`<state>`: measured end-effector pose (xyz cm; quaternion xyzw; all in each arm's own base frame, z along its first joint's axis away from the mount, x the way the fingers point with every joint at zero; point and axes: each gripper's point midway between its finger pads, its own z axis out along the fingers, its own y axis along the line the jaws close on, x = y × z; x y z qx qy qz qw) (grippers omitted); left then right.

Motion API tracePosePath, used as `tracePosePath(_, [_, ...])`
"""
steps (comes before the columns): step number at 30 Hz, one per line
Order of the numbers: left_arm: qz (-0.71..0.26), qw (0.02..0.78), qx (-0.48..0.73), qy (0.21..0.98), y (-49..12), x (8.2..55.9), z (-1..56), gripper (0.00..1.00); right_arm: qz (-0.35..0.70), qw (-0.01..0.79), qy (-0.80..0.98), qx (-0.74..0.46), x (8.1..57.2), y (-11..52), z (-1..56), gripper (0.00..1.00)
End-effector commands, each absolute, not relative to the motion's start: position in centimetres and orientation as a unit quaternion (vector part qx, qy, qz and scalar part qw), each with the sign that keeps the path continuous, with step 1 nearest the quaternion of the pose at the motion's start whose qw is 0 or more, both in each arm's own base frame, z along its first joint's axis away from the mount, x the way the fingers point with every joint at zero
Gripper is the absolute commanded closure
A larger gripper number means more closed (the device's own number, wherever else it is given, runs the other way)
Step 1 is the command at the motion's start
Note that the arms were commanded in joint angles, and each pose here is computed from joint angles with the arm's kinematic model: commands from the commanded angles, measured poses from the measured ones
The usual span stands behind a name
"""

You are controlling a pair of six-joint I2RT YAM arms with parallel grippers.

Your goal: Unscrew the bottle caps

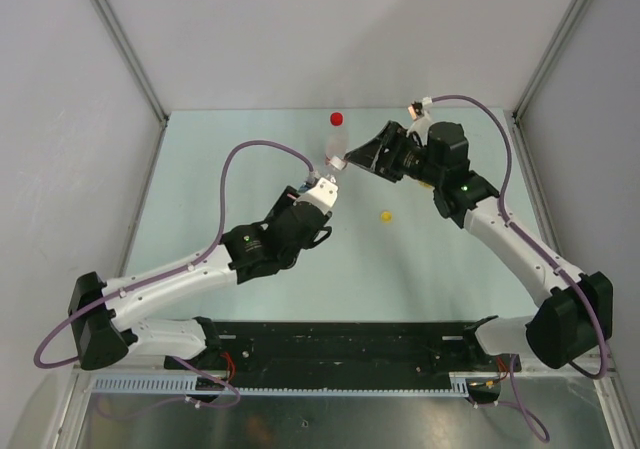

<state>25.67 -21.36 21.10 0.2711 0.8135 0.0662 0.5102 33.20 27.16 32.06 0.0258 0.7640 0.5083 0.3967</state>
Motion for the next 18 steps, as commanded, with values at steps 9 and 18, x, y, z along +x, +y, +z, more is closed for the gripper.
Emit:
tracePosePath(9, [0.057,0.529,0.259,0.806,-22.4,26.1,23.2,0.71,0.544,0.394,0.741,-0.003,33.0,29.4,34.6,0.32])
tracePosePath(18, [0.052,0.527,0.27,0.805,-23.0,25.9,23.3,0.71,0.557,0.373,0.742,-0.002,33.4,30.4,34.2,0.43])
